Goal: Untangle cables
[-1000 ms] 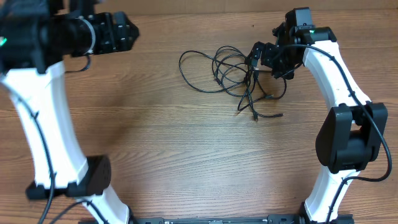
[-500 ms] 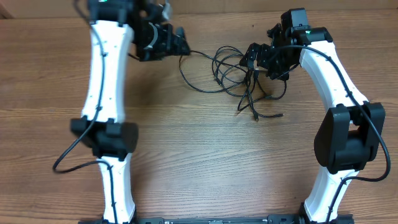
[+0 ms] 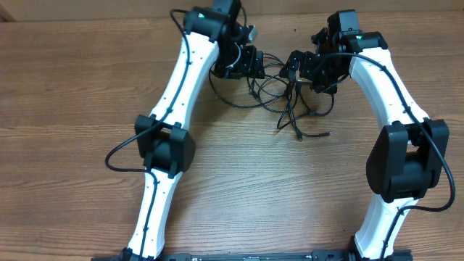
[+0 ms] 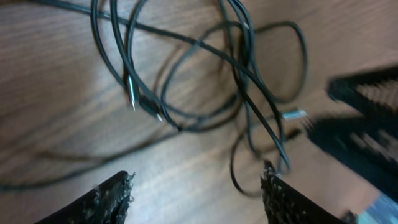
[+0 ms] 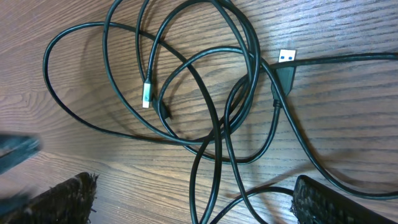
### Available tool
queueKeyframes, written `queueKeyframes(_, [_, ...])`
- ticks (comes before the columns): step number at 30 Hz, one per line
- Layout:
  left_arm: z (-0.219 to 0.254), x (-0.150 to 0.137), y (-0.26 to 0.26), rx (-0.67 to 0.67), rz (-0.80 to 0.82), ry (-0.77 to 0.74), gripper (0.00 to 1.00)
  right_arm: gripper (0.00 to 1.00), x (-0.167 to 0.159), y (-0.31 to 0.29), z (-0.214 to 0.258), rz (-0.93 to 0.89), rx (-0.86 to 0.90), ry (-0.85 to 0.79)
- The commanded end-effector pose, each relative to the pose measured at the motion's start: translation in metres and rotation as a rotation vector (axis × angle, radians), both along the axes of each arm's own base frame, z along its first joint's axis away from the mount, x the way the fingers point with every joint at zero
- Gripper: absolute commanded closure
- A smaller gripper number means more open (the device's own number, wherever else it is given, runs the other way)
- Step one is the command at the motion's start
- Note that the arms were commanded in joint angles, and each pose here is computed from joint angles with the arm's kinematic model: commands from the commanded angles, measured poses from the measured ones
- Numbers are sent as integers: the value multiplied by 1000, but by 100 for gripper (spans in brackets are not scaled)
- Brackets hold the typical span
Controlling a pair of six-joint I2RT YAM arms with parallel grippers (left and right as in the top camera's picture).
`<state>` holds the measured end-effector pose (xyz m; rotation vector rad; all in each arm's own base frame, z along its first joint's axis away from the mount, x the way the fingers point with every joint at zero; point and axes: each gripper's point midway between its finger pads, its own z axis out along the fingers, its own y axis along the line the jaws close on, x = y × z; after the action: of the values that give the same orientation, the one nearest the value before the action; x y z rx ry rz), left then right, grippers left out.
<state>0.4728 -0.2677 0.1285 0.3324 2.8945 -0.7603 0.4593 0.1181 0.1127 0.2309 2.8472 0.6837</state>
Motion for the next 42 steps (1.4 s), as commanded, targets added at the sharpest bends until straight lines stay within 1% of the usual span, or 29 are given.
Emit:
queueKeyframes(1, [-32,15,9,63,86,21,32,0,-1,2,-4,4,5,8])
queueKeyframes(4, [-50,21,7,62,111,43,26,0,-1,2,-4,4,5,8])
queueKeyframes(8, [-73,24,4,66,138,77,26,0,-1,2,-4,4,5,8])
queueKeyframes(12, [-85,26,-2,50,133,83,35,0,-1,2,-4,4,5,7])
queueKeyframes(16, [-83,37,-6,28,132,39,37,0,-1,2,-4,4,5,5])
queueKeyframes(18, [-81,42,-8,18,133,17,39,0,0,2,-3,4,5,1])
queueKeyframes(19, [-81,43,-8,16,133,12,41,0,1,2,-3,4,6,-1])
queueKeyframes(21, [-80,44,-10,11,130,3,48,0,1,2,-3,4,6,-3])
queueKeyframes(23, [-80,44,-14,9,125,-2,53,0,1,2,-3,4,6,-3])
queueKeyframes(28, [-86,38,-21,35,110,-3,54,0,1,2,-3,4,6,-3])
queueKeyframes(29, [-87,37,-23,39,107,-5,57,0,1,2,-3,4,6,-3])
queueKeyframes(33, [-85,37,-31,38,96,-27,78,0,1,2,-3,4,6,-4])
queueKeyframes(35, [-85,37,-33,34,93,-32,96,0,1,2,-3,4,6,-3])
queueKeyframes(42, [-84,33,-30,38,83,-14,96,0,2,0,-4,1,-5,-4])
